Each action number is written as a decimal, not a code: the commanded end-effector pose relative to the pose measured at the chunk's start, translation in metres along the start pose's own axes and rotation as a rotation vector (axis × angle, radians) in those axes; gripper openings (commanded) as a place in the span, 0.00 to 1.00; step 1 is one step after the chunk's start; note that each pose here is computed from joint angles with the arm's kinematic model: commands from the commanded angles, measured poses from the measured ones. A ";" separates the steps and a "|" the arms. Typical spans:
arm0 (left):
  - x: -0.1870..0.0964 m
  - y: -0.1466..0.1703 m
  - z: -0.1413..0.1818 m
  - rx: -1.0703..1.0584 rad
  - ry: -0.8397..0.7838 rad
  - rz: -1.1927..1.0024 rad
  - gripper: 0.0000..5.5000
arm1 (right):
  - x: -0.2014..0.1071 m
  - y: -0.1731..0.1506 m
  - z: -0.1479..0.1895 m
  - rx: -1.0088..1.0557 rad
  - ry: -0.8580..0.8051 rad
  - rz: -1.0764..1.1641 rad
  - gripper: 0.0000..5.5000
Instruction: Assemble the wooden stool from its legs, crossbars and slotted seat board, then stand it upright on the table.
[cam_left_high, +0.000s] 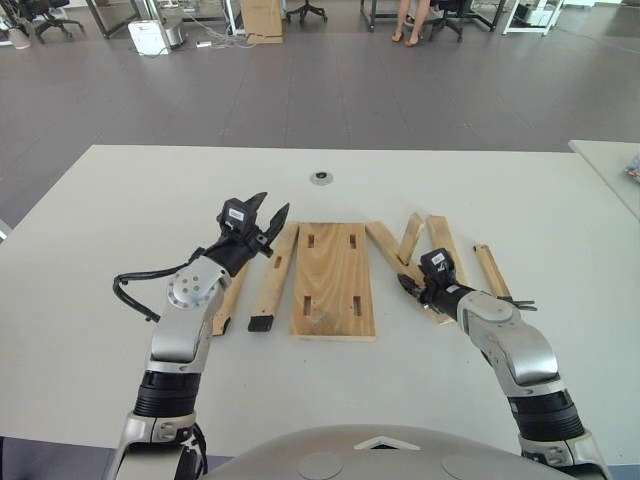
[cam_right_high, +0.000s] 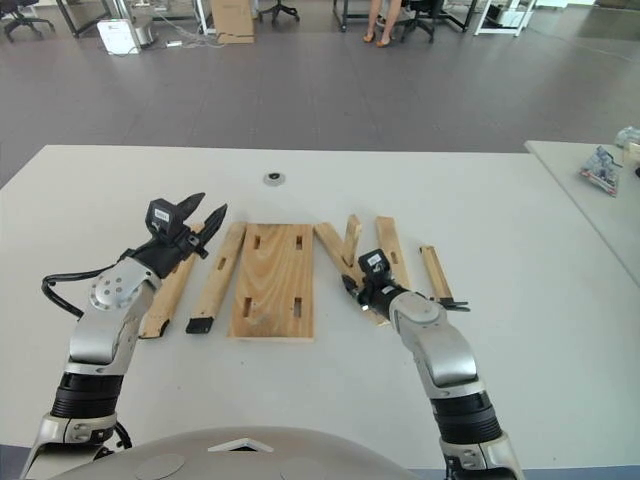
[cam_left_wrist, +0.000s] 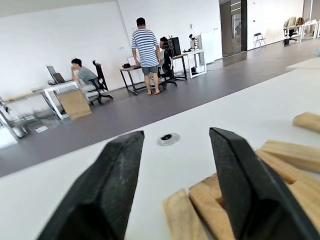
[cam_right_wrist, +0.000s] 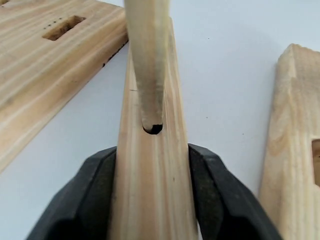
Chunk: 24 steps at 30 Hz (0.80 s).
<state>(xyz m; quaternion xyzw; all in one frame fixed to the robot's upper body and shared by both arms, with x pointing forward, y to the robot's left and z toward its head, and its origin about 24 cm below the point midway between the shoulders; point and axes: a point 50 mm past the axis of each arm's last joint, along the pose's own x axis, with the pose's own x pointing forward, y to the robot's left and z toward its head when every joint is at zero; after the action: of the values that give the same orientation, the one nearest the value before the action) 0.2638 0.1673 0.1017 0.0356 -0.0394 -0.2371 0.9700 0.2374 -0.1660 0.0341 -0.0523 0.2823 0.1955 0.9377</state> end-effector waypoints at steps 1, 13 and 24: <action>0.001 0.016 0.029 -0.108 -0.099 -0.074 0.44 | 0.000 -0.025 0.030 0.087 -0.111 -0.040 0.38; 0.027 0.009 0.123 -0.632 -0.359 -0.615 0.66 | -0.052 0.012 0.157 0.254 -0.636 0.724 0.38; 0.030 -0.012 0.133 -0.842 -0.314 -0.742 0.92 | -0.087 0.039 0.166 0.319 -0.684 0.987 0.38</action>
<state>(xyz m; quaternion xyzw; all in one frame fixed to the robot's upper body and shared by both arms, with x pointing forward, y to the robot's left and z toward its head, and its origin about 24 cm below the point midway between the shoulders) 0.2762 0.1441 0.2354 -0.3723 -0.0854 -0.5446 0.7467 0.2463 -0.1291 0.2196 0.2950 -0.0218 0.5529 0.7790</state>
